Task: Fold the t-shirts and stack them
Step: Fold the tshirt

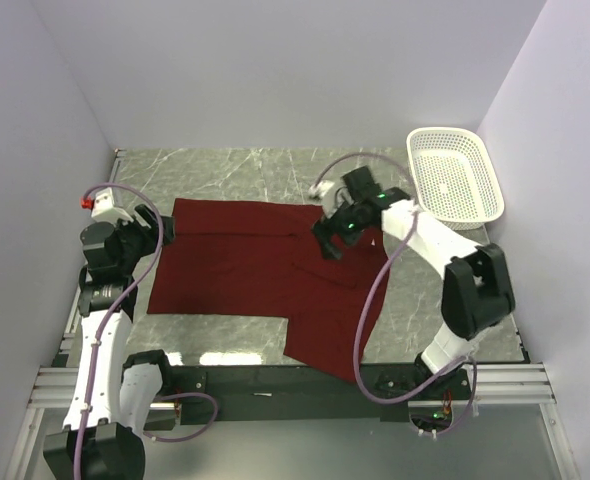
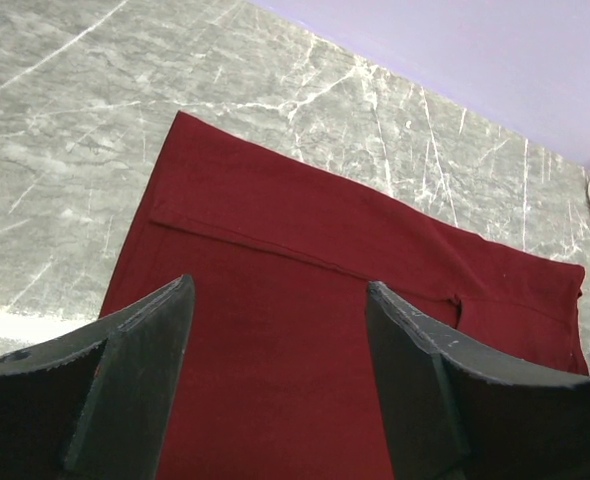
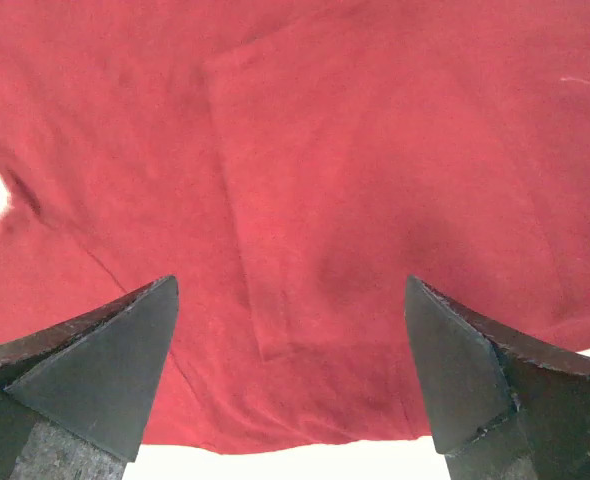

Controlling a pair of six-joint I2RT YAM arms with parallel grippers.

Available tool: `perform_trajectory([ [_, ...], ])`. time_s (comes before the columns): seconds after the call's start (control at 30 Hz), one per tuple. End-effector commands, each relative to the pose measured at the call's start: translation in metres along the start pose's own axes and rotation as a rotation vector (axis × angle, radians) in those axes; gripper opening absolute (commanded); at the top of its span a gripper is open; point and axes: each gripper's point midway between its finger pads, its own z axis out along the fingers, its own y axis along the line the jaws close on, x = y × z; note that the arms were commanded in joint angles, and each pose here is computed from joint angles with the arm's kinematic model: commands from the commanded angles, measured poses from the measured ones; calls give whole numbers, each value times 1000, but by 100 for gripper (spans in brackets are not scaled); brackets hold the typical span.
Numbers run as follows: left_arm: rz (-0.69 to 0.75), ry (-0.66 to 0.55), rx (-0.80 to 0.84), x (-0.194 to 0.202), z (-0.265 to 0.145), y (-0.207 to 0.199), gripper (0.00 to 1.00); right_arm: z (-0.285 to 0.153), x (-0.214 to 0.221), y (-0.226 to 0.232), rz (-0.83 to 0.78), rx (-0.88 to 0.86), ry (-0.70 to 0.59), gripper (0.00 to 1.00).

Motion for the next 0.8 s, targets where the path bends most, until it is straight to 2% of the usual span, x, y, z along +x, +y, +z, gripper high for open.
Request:
perform_trajectory([
  [0.0, -16, 14, 16, 4, 5, -1, 76, -35, -37, -52, 172, 72, -238, 100],
  [0.03, -52, 28, -1, 8, 7, 1, 80, -30, -37, -33, 191, -122, -256, 100],
  [0.07, -79, 62, -37, 16, 11, 8, 82, -35, -24, -25, 218, -205, -233, 100],
  [0.1, -107, 87, -73, 22, 13, 15, 84, -38, -20, -22, 166, -256, -256, 100],
  [0.13, -156, 112, -106, 28, 15, 19, 90, -41, -14, -23, 167, -259, -268, 100],
  [0.2, -209, 204, -153, 48, 18, 27, 93, -47, -6, -17, 81, -213, -294, 100],
  [0.4, -439, 394, -192, 95, 19, 25, 95, -71, -5, 2, -87, -80, -369, 100],
  [0.43, -517, 434, -260, 107, 14, 30, 94, -81, -10, 6, -116, -35, -400, 100],
  [0.5, -589, 497, -357, 123, 8, 39, 88, -80, -13, 7, -156, 63, -420, 100],
  [0.57, -661, 582, -500, 146, -7, 50, 83, -91, -24, 11, -199, 154, -503, 100],
  [0.67, -708, 646, -576, 163, -22, 54, 74, -104, -35, 0, -106, 237, -575, 100],
  [0.7, -713, 645, -593, 166, -25, 56, 72, -103, -35, 2, -65, 215, -565, 100],
  [0.77, -706, 609, -680, 166, -33, 68, 70, -89, -28, 29, -77, 16, -476, 98],
])
